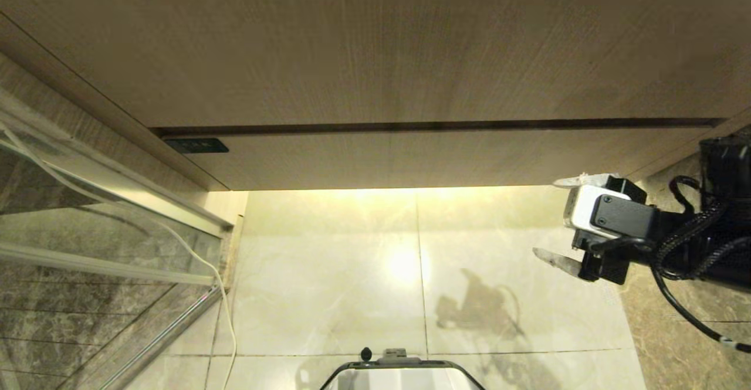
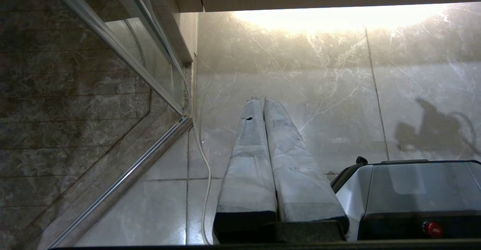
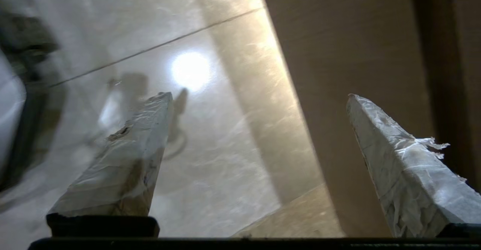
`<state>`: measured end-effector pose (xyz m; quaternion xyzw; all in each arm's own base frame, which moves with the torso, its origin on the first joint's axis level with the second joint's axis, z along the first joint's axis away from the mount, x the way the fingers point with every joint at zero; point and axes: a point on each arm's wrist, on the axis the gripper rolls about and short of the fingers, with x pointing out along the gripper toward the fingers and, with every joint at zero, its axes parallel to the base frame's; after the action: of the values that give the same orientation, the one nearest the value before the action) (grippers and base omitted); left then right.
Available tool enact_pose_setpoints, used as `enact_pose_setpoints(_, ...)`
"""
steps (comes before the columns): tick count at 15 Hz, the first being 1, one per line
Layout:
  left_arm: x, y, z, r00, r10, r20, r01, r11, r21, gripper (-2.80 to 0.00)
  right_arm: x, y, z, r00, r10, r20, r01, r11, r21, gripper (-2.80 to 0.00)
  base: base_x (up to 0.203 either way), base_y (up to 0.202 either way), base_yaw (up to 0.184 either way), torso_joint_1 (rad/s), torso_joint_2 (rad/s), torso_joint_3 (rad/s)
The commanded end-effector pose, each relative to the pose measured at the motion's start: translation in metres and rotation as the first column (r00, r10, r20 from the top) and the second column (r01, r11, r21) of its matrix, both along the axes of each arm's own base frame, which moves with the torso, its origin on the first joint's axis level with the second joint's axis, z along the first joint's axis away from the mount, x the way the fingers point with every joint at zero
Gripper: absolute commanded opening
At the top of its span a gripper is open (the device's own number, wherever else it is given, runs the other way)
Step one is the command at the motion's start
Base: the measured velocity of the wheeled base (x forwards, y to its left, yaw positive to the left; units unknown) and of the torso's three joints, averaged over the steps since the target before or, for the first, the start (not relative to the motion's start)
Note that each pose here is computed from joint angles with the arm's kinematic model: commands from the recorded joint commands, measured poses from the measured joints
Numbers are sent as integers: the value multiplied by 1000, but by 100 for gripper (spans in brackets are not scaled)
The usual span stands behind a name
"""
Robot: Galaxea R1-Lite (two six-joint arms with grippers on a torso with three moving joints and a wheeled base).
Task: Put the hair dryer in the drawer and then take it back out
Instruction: Pull open the drawer
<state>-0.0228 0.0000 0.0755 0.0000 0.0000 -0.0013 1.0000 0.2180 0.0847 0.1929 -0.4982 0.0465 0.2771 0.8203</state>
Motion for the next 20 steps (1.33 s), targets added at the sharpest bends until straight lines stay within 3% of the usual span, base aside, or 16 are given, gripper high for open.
enact_pose_setpoints(1,0,0,0,1000,-1,-2,1,1000,0,-280,27,11,-18,997,13,78,-14,1000,5,0,0,0,0,0,0,0)
enact_pose_setpoints(4,0,0,0,1000,-1,-2,1,1000,0,-280,47,20,-29,988,53,145,-58,998,32,0,0,0,0,0,0,0)
enact_pose_setpoints(11,0,0,0,1000,-1,-2,1,1000,0,-280,86,32,-30,970,52,239,-71,995,73,0,0,0,0,0,0,0)
enact_pose_setpoints(20,0,0,0,1000,-1,-2,1,1000,0,-280,121,29,-38,961,2,276,-32,994,104,0,0,0,0,0,0,0)
